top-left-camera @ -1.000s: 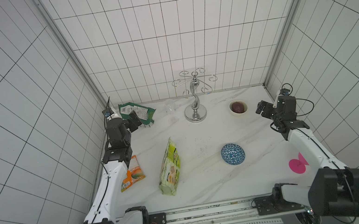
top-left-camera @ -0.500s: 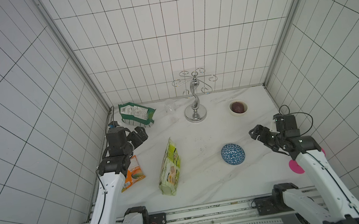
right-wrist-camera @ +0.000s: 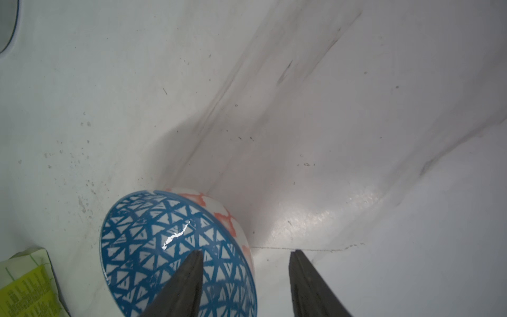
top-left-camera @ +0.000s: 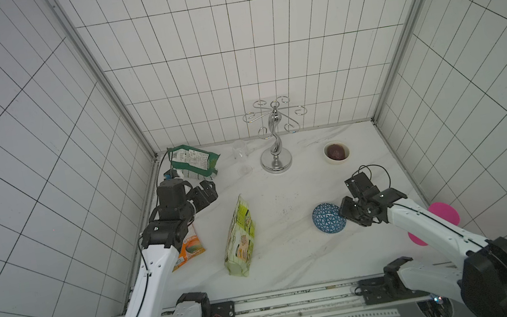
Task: Pour the oats into the breakfast bowl
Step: Move the bowl to the center of the board.
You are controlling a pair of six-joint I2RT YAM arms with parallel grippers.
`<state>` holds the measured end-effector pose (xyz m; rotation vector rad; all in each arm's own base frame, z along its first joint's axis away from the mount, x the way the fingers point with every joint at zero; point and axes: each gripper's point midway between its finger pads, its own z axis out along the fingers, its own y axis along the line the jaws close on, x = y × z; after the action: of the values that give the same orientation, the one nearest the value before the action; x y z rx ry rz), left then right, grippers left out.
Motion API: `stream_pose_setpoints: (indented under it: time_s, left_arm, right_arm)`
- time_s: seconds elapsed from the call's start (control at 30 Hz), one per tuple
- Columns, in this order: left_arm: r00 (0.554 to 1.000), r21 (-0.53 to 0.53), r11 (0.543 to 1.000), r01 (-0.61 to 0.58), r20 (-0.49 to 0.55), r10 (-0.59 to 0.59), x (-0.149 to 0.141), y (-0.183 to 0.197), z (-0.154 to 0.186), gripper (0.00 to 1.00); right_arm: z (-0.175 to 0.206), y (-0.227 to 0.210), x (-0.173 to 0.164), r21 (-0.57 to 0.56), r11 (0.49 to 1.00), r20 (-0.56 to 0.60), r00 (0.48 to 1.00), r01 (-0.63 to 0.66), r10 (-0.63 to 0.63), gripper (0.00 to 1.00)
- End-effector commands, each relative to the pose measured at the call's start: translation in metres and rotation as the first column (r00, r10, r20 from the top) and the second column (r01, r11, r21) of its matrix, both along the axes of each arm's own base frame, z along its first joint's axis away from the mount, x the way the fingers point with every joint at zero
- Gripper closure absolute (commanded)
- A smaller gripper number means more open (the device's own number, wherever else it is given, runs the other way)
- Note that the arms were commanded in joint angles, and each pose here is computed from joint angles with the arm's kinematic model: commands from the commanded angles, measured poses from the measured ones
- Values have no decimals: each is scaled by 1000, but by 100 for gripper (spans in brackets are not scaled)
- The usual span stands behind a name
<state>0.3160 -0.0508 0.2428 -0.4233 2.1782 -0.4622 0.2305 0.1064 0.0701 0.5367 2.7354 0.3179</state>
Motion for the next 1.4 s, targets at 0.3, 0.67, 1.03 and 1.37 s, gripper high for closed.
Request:
stream_pose_setpoints:
  time_s: [0.3,0.67,1.03,1.37]
  left_arm:
    - [1000,-16,1000,21,12,-21,1,-5,4,1]
    - [999,-45,998,33,-13,-33,3,-10,-2,2]
    - [997,-80,994,71,-30,-74,3,-20,-5,2]
    - [998,-67,996,51,-44,-54,4,-16,-8,2]
  right_arm:
    - [-17,9,-2,-35,999,11,1000,10,-9,64]
    - [-18,18,-7,-24,1000,-2,1000,-4,4,97]
    - [18,101,-14,32,981,92,978,-193,189,100]
    - [7,169,-17,-50,932,60,930,-360,363,100]
